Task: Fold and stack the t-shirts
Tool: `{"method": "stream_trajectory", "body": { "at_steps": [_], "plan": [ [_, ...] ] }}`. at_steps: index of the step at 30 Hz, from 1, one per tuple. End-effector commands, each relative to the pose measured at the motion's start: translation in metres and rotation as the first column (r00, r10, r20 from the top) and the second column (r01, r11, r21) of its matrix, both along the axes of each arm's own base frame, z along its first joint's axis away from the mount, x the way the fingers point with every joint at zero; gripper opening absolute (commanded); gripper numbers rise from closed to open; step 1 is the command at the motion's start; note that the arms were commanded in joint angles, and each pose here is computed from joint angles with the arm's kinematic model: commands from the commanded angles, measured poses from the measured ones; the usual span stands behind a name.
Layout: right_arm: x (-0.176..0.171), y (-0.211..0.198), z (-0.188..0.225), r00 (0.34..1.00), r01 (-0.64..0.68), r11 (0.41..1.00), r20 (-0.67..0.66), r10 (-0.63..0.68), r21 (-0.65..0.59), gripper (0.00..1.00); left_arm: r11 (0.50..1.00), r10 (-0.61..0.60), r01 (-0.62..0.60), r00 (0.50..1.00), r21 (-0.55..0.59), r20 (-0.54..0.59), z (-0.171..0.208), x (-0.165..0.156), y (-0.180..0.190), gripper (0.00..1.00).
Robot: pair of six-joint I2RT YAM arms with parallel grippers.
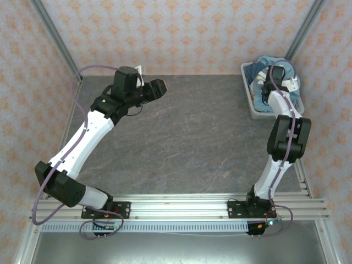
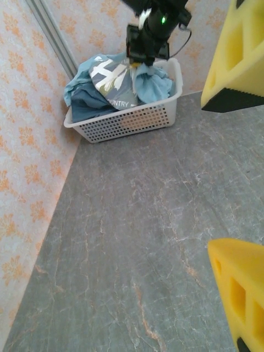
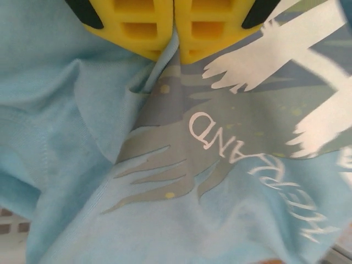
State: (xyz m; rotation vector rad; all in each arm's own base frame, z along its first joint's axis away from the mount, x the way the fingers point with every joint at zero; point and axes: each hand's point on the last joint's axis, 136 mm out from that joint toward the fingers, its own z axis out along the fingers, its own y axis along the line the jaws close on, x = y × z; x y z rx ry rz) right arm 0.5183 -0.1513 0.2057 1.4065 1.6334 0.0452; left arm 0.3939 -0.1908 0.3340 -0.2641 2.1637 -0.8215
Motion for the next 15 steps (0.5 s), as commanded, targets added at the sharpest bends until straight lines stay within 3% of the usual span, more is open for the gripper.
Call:
{"method": "stream_trajectory", "body": {
  "at_steps": [1,6,9,12,15],
  "plan": [
    [-0.015,0.022,0.114,0.978,-0.005,0.991,0.207,0.034,-0.136,0.0,0.999,0.034,-0.034,0.999,0.04,-0.007,-0.006,-0.005,0.011,0.6],
    [-0.043,0.068,0.217,0.943,-0.067,0.95,0.292,0.16,-0.305,0.0,0.987,0.111,-0.105,0.993,0.121,-0.042,-0.019,-0.005,0.028,0.56],
    [-0.06,0.114,0.263,0.921,-0.147,0.897,0.273,0.278,-0.417,0.0,0.973,0.166,-0.157,0.985,0.169,-0.041,-0.02,-0.007,0.042,0.57],
    [-0.072,0.17,0.273,0.899,-0.267,0.841,0.193,0.394,-0.47,0.0,0.943,0.253,-0.237,0.967,0.233,-0.042,-0.02,-0.012,0.065,0.57],
    [-0.081,0.24,0.243,0.851,-0.428,0.772,0.076,0.519,-0.471,0.0,0.913,0.333,-0.307,0.941,0.268,-0.055,-0.023,-0.018,0.088,0.58]
  ]
}}
